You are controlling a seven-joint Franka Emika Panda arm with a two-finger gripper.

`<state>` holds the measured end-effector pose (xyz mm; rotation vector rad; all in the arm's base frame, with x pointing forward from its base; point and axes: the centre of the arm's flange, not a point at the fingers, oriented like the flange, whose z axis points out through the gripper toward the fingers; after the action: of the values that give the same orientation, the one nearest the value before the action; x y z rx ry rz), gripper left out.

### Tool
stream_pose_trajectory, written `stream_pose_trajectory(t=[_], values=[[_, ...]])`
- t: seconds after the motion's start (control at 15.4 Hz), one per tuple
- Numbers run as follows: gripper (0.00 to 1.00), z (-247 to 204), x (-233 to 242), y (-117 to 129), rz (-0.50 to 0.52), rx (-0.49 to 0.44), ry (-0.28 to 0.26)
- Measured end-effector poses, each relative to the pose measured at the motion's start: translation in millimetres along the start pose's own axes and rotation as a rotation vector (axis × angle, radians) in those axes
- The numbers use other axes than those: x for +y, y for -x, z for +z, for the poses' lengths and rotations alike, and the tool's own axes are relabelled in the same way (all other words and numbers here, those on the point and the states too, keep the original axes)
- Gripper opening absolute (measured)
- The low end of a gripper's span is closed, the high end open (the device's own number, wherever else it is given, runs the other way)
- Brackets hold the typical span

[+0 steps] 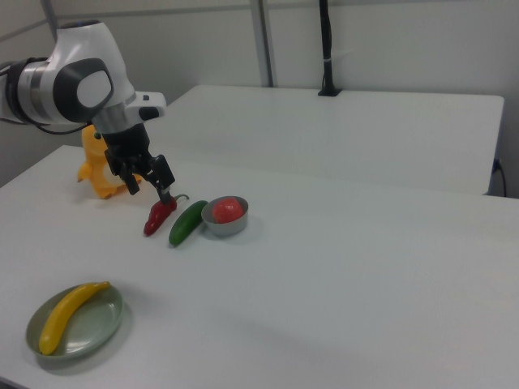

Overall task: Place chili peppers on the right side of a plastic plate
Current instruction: 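Move the open gripper over the red chili pepper and lower it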

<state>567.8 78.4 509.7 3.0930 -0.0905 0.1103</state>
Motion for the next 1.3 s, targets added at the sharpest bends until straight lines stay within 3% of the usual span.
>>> stream_pose_trajectory(t=[0.33,0.91,1.3], values=[[1.00,-2.3,7.0,-2.3,-0.026,-0.004,-0.049],[1.00,4.2,10.3,-7.0,-0.058,-0.003,-0.052],[1.00,22.2,-6.1,-38.5,-0.055,0.174,-0.084]])
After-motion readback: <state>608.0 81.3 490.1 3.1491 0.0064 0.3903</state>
